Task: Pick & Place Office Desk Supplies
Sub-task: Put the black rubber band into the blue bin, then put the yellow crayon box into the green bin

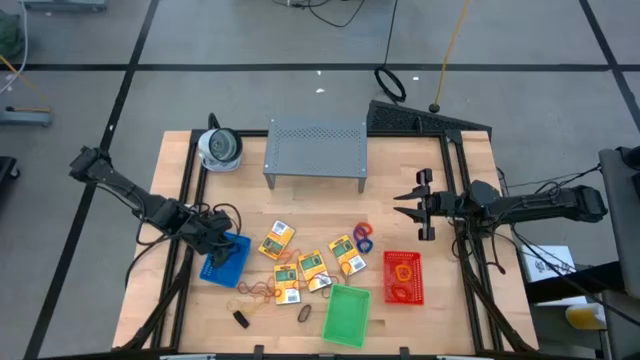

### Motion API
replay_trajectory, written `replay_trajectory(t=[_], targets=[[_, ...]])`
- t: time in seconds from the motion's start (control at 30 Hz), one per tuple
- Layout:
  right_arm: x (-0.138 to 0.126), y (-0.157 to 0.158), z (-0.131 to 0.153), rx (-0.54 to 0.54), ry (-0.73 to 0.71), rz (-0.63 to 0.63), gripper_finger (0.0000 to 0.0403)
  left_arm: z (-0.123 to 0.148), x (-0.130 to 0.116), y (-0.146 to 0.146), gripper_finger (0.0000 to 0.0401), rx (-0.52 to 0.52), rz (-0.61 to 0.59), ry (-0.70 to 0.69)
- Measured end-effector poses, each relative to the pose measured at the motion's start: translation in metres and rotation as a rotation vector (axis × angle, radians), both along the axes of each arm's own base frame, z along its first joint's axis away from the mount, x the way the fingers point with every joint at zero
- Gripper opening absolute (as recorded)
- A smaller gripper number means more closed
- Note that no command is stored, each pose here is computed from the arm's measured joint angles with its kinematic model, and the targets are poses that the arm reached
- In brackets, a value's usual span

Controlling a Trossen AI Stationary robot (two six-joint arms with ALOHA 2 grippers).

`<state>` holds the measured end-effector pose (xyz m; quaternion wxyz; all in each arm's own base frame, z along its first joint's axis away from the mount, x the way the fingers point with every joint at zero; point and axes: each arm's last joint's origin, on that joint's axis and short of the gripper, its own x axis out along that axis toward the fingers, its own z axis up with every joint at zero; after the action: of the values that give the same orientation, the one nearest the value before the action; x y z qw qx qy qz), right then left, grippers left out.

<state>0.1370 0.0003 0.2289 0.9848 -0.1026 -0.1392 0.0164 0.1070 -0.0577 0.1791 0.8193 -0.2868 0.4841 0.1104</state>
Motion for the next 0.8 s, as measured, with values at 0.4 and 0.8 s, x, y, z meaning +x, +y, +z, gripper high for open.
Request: replay_trajectory(t=[0.4, 0.8], targets=[[0.0, 0.0, 0.0, 0.0, 0.0, 0.0, 0.01, -0.0001, -0.0001, 0.0011, 0.009, 0.035, 0.016, -0.013], [0.0, 0.0, 0.0, 0.0, 0.0, 0.0, 0.01, 0.0006, 0.0009, 0.0001, 0.0151, 0.001, 0.041, -0.019]])
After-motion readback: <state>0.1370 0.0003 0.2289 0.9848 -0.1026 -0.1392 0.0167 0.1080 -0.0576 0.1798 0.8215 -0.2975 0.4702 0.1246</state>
